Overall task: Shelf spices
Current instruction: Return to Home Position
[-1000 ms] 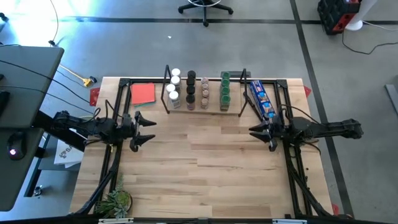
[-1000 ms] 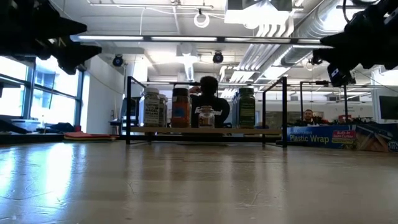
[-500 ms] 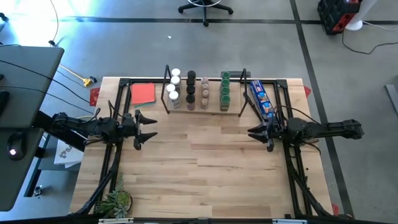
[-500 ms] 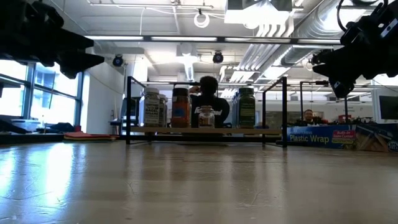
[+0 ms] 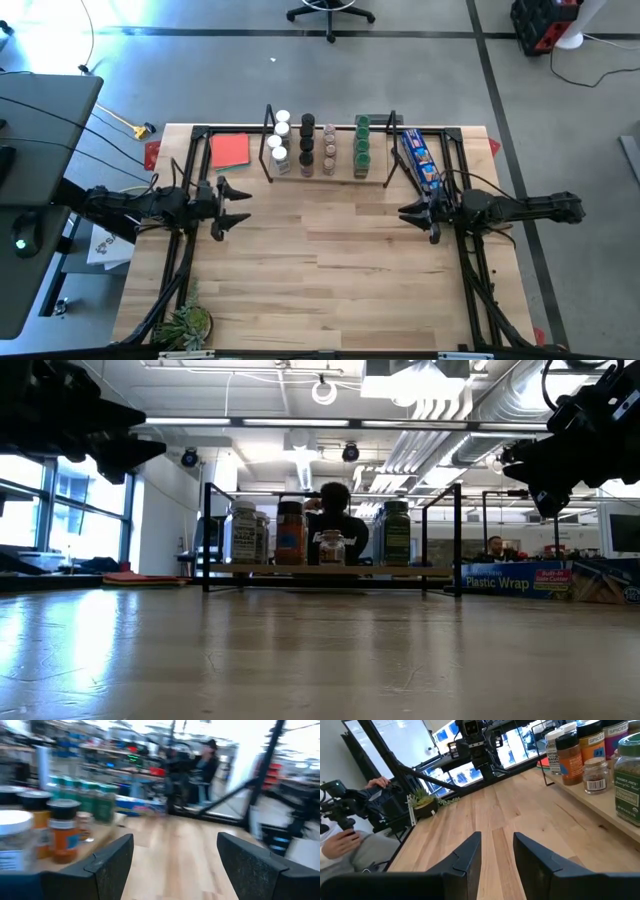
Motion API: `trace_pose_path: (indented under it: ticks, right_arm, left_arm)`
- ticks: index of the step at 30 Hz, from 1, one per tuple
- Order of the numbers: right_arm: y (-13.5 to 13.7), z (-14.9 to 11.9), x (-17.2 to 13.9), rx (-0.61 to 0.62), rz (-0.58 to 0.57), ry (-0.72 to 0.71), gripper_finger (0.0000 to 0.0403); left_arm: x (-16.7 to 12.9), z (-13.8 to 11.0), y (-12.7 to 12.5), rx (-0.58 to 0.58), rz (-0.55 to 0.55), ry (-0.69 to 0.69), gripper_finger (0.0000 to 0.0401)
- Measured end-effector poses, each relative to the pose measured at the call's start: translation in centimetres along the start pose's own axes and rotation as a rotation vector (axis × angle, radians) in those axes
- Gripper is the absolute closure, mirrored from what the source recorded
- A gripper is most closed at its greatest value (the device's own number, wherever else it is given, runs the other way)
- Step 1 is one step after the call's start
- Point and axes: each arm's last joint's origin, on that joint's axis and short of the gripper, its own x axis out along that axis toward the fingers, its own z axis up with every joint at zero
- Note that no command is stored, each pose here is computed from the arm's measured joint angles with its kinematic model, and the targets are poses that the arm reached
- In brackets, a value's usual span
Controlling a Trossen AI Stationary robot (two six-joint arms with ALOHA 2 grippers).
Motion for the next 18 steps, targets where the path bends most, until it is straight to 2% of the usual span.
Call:
trace_pose_path:
  ticks: [2, 6, 18]
  right_arm:
    - [0.00, 0.01, -0.01, 0.000, 0.001, -0.002, 0.0295]
    - [0.00, 0.00, 0.00, 0.000, 0.000, 0.000, 0.0295]
    - [0.00, 0.00, 0.00, 0.000, 0.001, 0.000, 0.0295]
  left_arm:
    - [0.06, -0.15, 0.10, -0.002, -0.068, 0.026, 0.0118]
    - [0.06, -0.39, 0.03, 0.080, -0.182, 0.058, 0.0118]
    - [0.12, -0.49, -0.02, 0.104, -0.184, 0.067, 0.0118]
